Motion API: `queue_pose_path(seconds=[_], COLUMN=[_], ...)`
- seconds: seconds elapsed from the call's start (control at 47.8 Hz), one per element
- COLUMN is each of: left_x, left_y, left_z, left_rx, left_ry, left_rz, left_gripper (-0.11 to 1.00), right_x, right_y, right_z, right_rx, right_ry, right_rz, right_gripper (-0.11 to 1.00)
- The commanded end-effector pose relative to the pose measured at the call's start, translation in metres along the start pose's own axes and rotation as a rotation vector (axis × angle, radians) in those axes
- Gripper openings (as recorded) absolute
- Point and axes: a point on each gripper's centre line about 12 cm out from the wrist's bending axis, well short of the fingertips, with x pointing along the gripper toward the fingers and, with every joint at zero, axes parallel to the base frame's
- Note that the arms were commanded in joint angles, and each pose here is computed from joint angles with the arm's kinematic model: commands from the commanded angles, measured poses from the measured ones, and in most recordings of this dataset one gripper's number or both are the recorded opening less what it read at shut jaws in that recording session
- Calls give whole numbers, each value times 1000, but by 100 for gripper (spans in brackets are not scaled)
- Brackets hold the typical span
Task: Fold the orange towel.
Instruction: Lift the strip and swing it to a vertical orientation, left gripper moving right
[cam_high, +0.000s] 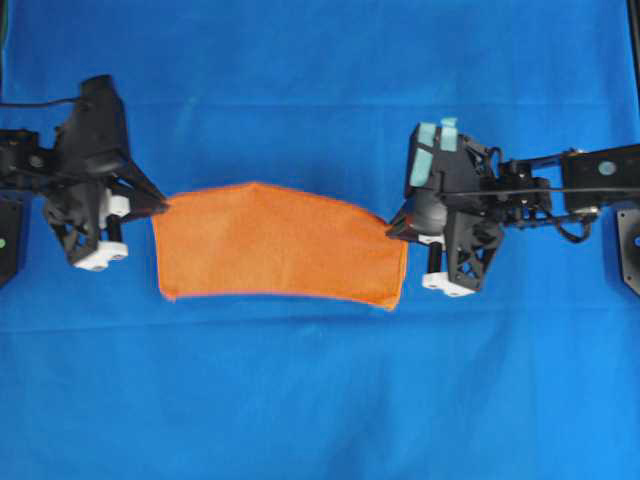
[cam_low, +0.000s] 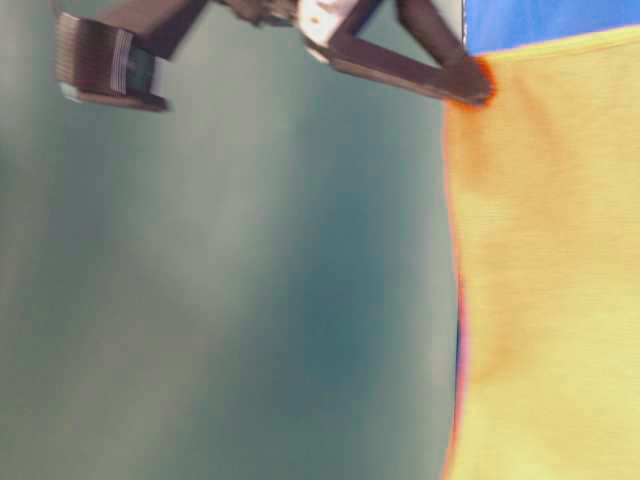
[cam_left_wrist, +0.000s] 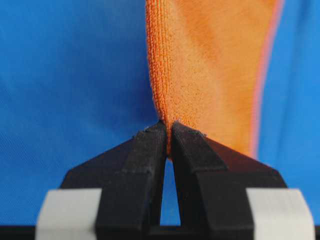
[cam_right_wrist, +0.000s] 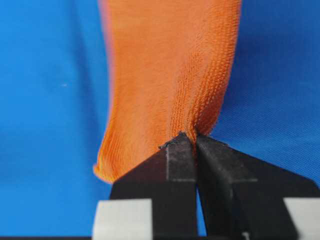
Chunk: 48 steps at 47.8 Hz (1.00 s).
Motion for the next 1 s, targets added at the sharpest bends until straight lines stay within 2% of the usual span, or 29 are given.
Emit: queue_pose_path(seconds=[0.0,0.272,0.46,0.628,0.774,0.983], left_x=[-13,-12,-4,5,21,50], left_y=[-3,-6,-23,-51,-70,-104], left_z=[11,13,20,37,56,96], left_rx=[4,11,50,113,161,290], left_ry=[-65,-96,-152,-238,-273,-322], left_rz=[-13,-26,-79,-157,-189,-213], left_gripper=[2,2,2,2,2,2], right_x=[-15,-15,-16,-18,-22,-22], right_y=[5,-1,-29,-69,-106,-140], right_z=[13,14,17,23,31,48], right_rx=[-7,-7,19,36,48,26], right_ry=[-55,-67,-74,-91,-124,-160], right_rz=[15,2,-67,-167,-255,-335], right_gripper=[3,3,3,3,3,3])
